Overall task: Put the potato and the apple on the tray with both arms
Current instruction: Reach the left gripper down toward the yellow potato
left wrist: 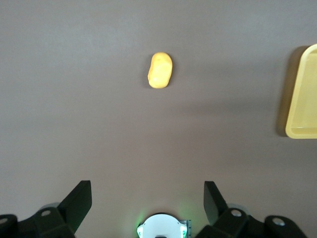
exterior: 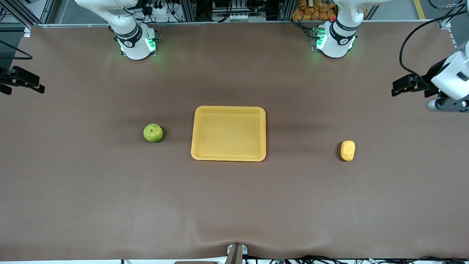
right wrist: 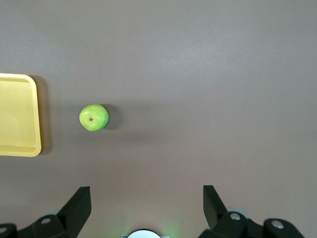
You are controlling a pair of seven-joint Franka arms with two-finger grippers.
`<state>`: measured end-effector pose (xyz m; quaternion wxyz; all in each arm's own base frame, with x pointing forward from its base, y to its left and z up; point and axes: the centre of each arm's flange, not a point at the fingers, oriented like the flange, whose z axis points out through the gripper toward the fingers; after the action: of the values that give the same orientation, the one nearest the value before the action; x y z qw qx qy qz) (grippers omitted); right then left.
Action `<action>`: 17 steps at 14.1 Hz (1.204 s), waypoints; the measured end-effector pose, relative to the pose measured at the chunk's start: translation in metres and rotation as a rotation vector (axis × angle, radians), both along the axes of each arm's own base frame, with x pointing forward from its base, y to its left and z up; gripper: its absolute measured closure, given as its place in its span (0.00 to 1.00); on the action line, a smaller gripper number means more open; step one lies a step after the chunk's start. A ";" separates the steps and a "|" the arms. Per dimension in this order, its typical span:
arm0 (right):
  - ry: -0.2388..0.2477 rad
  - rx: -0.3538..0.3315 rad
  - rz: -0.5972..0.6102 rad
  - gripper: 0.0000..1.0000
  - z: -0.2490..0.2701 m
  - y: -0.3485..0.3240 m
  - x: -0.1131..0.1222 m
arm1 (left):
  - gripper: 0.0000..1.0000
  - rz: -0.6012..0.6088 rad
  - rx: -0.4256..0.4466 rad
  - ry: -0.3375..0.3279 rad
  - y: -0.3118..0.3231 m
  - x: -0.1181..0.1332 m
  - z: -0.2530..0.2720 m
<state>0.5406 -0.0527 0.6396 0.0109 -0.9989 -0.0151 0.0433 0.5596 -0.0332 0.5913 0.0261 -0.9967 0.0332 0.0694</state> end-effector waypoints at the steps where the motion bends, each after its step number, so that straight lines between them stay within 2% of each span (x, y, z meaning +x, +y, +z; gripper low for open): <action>1: 0.000 0.001 0.001 0.00 0.000 0.001 0.000 | 0.00 0.000 0.000 0.012 0.000 0.004 -0.010; 7: 0.001 0.002 0.031 0.00 -0.002 0.017 0.003 | 0.00 -0.010 -0.009 0.004 -0.002 0.034 -0.097; 12: 0.019 0.001 0.031 0.00 -0.012 0.017 0.008 | 0.00 -0.020 -0.008 -0.027 -0.002 0.031 -0.158; 15: 0.028 0.000 0.028 0.00 -0.017 0.016 0.012 | 0.00 -0.087 0.079 -0.035 0.002 0.022 -0.208; 17: 0.031 -0.001 0.024 0.00 -0.019 0.013 0.013 | 0.00 -0.101 0.081 -0.033 0.002 0.024 -0.236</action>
<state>0.5536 -0.0394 0.6205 0.0100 -0.9978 -0.0267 0.0591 0.5836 -0.0316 0.3558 0.0705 -0.9929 0.0801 0.0529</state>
